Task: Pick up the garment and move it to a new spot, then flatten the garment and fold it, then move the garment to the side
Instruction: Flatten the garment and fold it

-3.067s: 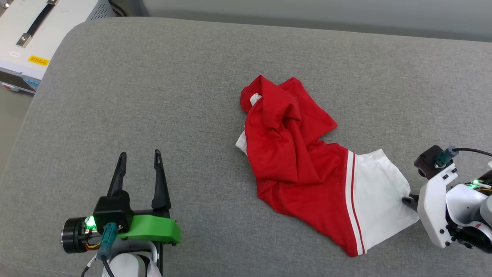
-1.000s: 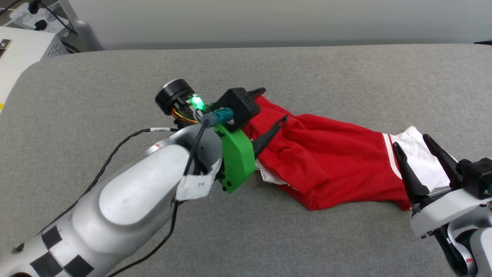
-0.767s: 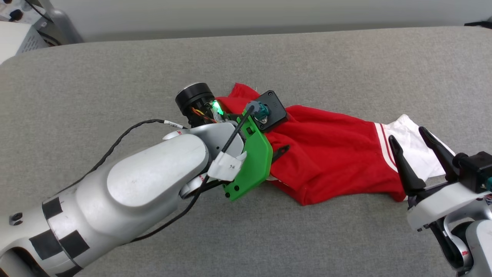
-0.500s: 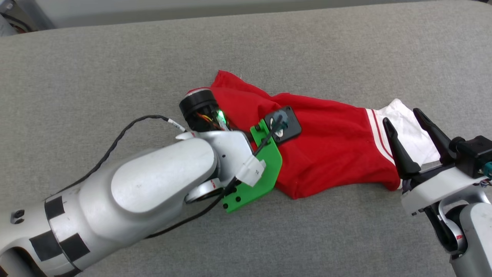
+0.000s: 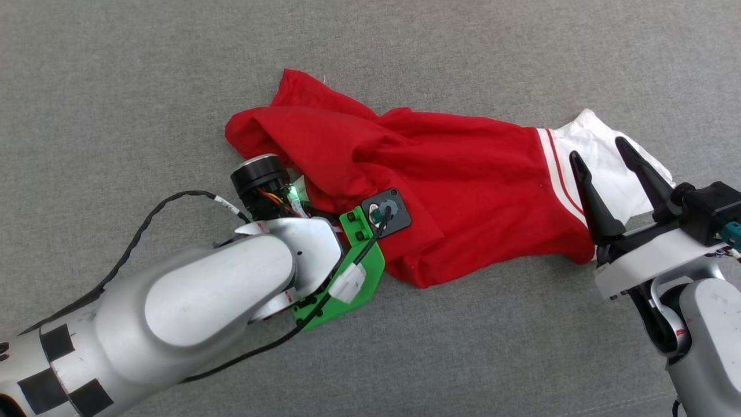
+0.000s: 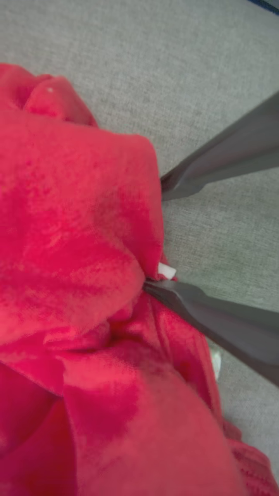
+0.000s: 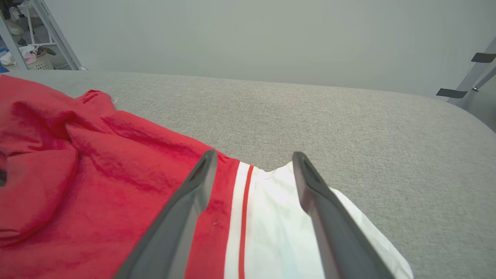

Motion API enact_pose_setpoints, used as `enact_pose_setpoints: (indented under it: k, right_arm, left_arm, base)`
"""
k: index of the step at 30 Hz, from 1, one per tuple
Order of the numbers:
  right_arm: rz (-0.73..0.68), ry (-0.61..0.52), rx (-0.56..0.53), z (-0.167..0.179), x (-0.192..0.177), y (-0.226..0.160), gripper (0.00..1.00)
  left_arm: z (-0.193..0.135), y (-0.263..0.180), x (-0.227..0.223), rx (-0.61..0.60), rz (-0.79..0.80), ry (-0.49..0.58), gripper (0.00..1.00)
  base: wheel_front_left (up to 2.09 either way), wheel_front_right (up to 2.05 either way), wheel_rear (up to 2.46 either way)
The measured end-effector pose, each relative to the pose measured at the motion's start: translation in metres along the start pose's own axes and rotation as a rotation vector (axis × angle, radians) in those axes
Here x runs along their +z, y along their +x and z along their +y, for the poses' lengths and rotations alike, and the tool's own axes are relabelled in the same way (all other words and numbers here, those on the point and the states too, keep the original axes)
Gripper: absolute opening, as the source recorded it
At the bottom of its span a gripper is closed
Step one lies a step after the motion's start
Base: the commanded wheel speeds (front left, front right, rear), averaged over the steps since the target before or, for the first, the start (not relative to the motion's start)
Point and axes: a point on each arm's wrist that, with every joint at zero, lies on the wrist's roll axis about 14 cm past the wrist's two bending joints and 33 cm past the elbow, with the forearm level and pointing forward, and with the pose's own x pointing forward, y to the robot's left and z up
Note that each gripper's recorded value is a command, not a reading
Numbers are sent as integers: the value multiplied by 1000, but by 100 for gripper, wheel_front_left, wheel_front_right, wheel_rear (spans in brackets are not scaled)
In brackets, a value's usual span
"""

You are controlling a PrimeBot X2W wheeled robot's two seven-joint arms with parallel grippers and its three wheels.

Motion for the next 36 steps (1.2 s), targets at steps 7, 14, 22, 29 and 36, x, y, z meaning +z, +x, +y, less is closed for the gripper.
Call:
enact_pose_setpoints:
  k: [7, 14, 22, 29, 36]
  right_arm:
    - [23, 16, 13, 5, -13, 9, 100]
    - [27, 21, -1, 1, -16, 7, 100]
    - [-2, 31, 2, 5, -6, -5, 100]
    - [-23, 44, 34, 18, 2, -5, 100]
    - [-30, 47, 66, 30, 8, -4, 100]
  left_arm:
    - [2, 13, -2, -39, -7, -33, 15]
    - [14, 4, 5, 6, -83, -32, 0]
    - [25, -42, 7, 110, -243, -36, 0]
    - [22, -74, -44, 232, -246, -156, 0]
    - [-14, -68, -106, 259, -173, -353, 0]
  base:
    - [0, 0, 0]
    - [0, 0, 0]
    - [0, 0, 0]
    - [0, 0, 0]
    - [0, 0, 0]
